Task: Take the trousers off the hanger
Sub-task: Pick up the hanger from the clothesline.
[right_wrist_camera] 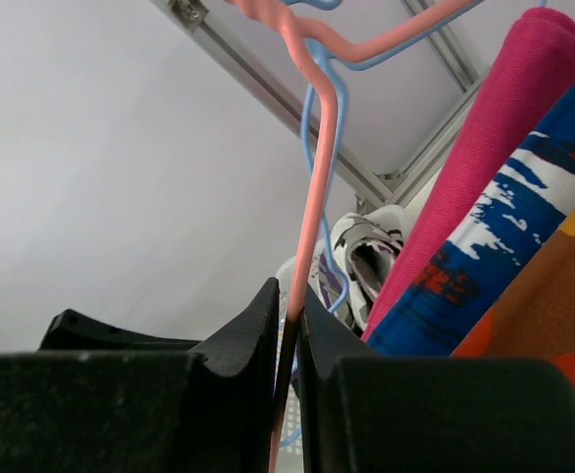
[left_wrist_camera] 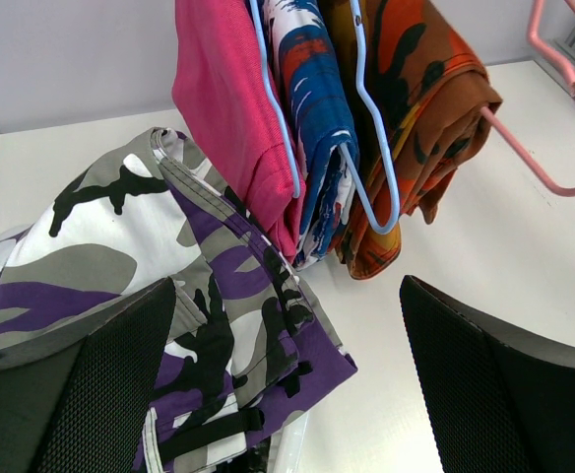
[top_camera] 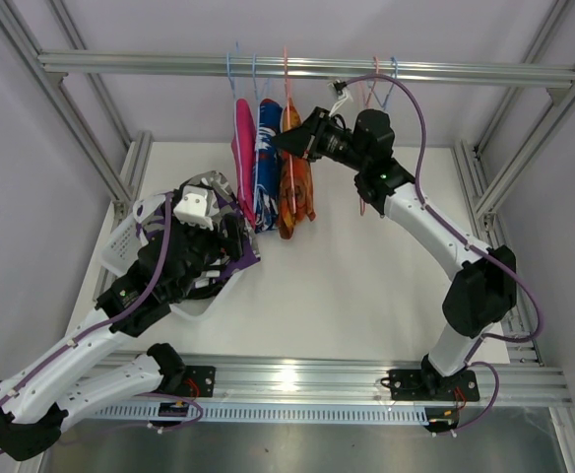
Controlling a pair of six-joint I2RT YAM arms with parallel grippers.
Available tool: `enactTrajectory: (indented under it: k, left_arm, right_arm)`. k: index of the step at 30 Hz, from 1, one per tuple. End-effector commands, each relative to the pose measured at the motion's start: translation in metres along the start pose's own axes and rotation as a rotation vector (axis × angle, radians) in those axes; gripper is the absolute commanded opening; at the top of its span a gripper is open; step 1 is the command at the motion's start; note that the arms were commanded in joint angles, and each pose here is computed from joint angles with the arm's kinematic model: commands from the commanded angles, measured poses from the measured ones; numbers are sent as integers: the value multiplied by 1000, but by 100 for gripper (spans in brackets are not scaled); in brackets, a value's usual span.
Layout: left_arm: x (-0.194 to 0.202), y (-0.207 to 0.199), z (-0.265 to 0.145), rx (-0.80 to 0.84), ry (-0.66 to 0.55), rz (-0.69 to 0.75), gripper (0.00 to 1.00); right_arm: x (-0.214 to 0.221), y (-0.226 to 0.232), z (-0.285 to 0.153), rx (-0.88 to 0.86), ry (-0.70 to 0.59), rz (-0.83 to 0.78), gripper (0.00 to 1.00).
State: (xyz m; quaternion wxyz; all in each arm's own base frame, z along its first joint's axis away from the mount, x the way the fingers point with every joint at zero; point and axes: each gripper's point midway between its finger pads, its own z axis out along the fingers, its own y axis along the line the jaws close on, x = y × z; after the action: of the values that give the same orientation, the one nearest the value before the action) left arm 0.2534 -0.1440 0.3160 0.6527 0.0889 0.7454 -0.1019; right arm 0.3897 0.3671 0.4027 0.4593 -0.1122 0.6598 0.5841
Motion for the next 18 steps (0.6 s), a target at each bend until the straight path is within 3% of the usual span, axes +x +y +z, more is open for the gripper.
enactTrajectory:
  k: [1,18]
  left_arm:
    - [-13,-4,-4,29,-32,-14,99]
    - [-13,-3,-4,23,-38,-3,100]
  right_arm:
    - [-76,105,-34,-217,-235,-246,0]
    - [-60,115,-57,-157,-235,-223,0]
